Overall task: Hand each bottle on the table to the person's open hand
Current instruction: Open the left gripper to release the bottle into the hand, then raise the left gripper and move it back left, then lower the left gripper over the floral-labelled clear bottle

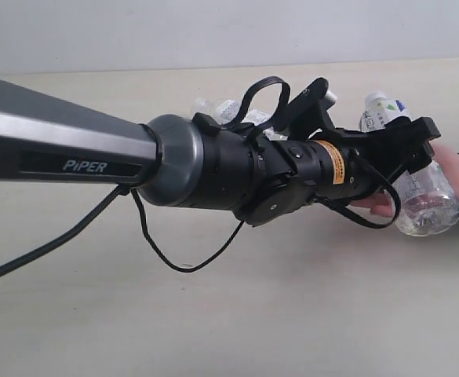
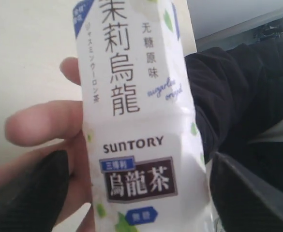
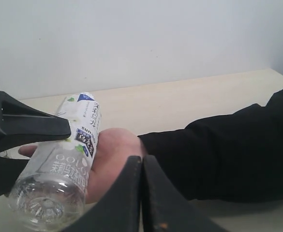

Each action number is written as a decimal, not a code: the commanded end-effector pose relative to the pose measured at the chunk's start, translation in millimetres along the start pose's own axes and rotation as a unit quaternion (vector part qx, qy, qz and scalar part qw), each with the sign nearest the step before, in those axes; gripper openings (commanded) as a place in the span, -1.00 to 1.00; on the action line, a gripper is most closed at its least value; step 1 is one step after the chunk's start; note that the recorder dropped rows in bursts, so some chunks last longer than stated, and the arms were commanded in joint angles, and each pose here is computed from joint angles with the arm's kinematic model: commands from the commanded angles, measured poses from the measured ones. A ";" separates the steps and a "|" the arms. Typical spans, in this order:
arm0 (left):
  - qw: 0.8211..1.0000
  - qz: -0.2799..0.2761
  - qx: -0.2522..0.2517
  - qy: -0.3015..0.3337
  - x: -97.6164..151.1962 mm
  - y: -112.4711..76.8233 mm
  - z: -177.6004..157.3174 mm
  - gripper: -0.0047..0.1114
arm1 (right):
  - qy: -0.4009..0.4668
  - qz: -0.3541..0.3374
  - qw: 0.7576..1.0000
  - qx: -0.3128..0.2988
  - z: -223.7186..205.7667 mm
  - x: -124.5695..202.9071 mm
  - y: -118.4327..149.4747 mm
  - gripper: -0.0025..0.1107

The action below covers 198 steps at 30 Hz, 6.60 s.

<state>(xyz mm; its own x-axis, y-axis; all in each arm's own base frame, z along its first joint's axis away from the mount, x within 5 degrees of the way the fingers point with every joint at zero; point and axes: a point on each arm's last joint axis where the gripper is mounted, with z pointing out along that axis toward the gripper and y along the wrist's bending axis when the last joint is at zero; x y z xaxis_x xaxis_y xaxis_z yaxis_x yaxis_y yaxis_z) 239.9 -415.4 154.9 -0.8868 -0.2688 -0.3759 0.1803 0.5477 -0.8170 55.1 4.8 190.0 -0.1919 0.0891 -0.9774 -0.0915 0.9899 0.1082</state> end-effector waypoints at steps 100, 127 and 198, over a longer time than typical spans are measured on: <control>0.915 0.362 -0.176 0.008 -144.2 -10.1 -327.2 -0.92 | -0.005 -0.002 1.000 -0.002 0.0 0.5 0.1 -0.96; 0.619 0.688 -0.229 0.300 -266.8 36.5 -192.3 -0.92 | -0.005 -0.002 1.000 -0.002 0.0 0.5 0.1 -0.96; 0.374 0.895 -0.075 0.231 -222.7 117.1 -24.1 0.68 | -0.005 -0.002 1.000 -0.002 0.0 0.5 0.1 -0.96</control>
<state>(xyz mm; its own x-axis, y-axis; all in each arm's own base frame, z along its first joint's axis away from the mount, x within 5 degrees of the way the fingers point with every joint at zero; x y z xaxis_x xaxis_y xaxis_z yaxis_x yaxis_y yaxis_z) 445.4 -271.2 157.0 0.6072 0.7850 -0.1230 0.6791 -0.4323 0.5932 55.1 4.8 190.0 -0.1919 0.0891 -0.9774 -0.0915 0.9899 0.1082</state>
